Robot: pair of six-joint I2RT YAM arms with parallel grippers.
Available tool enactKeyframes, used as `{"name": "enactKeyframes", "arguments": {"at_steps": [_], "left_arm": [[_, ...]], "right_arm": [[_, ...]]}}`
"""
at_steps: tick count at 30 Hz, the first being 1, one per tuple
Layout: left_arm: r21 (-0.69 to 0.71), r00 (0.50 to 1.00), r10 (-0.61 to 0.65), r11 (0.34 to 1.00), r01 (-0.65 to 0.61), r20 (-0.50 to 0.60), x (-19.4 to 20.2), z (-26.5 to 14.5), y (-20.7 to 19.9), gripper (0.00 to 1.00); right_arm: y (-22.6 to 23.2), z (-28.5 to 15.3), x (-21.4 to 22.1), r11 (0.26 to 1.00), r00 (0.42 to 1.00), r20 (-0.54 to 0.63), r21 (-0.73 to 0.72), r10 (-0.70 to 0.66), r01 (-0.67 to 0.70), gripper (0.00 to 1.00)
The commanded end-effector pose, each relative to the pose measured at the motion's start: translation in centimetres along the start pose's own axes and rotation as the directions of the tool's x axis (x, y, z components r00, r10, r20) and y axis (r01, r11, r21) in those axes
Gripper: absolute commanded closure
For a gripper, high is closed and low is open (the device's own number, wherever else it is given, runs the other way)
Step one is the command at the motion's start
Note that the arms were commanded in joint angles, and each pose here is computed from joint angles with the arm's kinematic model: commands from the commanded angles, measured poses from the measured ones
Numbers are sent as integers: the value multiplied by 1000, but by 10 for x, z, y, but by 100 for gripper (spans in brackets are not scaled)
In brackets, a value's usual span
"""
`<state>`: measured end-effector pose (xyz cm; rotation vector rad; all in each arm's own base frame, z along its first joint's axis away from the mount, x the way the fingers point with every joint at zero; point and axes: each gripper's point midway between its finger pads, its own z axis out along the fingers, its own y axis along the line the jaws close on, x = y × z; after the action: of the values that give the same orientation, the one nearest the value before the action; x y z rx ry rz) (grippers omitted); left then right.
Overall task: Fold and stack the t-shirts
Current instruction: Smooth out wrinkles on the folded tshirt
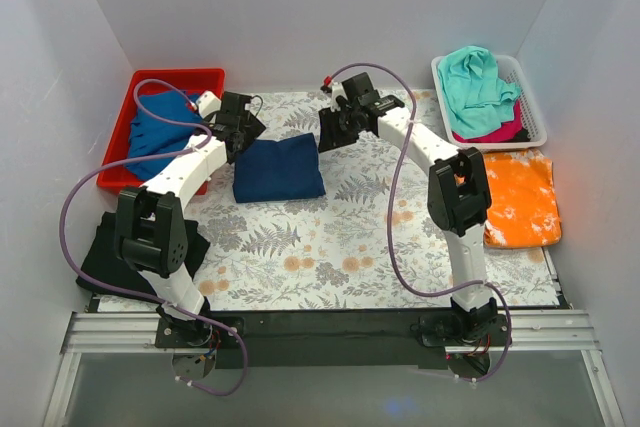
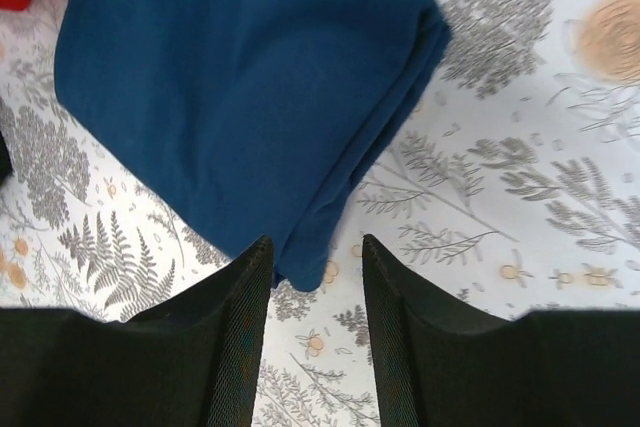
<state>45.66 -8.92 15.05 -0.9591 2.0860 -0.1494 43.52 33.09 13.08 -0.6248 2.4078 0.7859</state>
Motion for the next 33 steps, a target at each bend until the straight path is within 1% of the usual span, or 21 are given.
{"name": "enactKeyframes", "arguments": {"at_steps": [1,3,5,6,8,11,13,14,15,16,18,20,21,29,30,33], "left_arm": [[45,999,-11,999,14,-52,7,-5,-6,24],[107,994,10,994,2,-108,20,-6,-14,25],[170,974,55,985,-17,-218,50,-6,-15,26],[201,968,61,979,-11,-244,60,-6,-20,27],[207,947,65,978,2,-313,83,-4,-12,27],[159,933,47,987,12,-358,102,3,4,28],[109,933,41,994,-1,-358,105,6,16,28],[67,935,16,998,9,-354,105,8,22,28],[-24,942,-8,1000,0,-336,101,8,38,28],[-69,943,-17,998,-6,-332,101,9,45,29],[-146,944,-37,989,-12,-328,101,6,60,29],[-183,949,-44,983,-15,-313,99,6,68,29],[-201,947,-47,980,-19,-319,101,4,73,29],[-238,935,-42,970,-46,-352,113,-9,97,29],[-261,932,-47,964,-52,-359,115,-12,104,29],[-285,923,-58,957,-57,-381,124,-18,117,29]], "right_arm": [[22,-9,-1,999,999,12,-29,-42,43,53],[33,-2,6,998,999,-5,-42,-53,53,54],[43,7,10,997,998,-20,-61,-58,57,54],[48,9,12,996,999,-26,-83,-48,46,54],[51,19,13,995,999,-32,-98,-38,35,55],[52,34,18,991,998,-55,-131,-10,3,55],[56,40,22,985,997,-71,-170,3,-15,56],[54,48,29,983,996,-93,-179,14,-31,56],[55,53,32,980,995,-99,-196,19,-38,56],[62,55,38,967,992,-123,-249,23,-53,56],[59,69,61,956,980,-192,-274,54,-106,59],[50,74,76,962,971,-225,-238,80,-134,62],[43,76,94,966,961,-260,-210,95,-153,62],[12,52,133,989,948,-294,-43,122,-140,64],[8,50,137,990,946,-298,-25,125,-139,64],[4,42,151,990,939,-320,-5,130,-139,65]]}}
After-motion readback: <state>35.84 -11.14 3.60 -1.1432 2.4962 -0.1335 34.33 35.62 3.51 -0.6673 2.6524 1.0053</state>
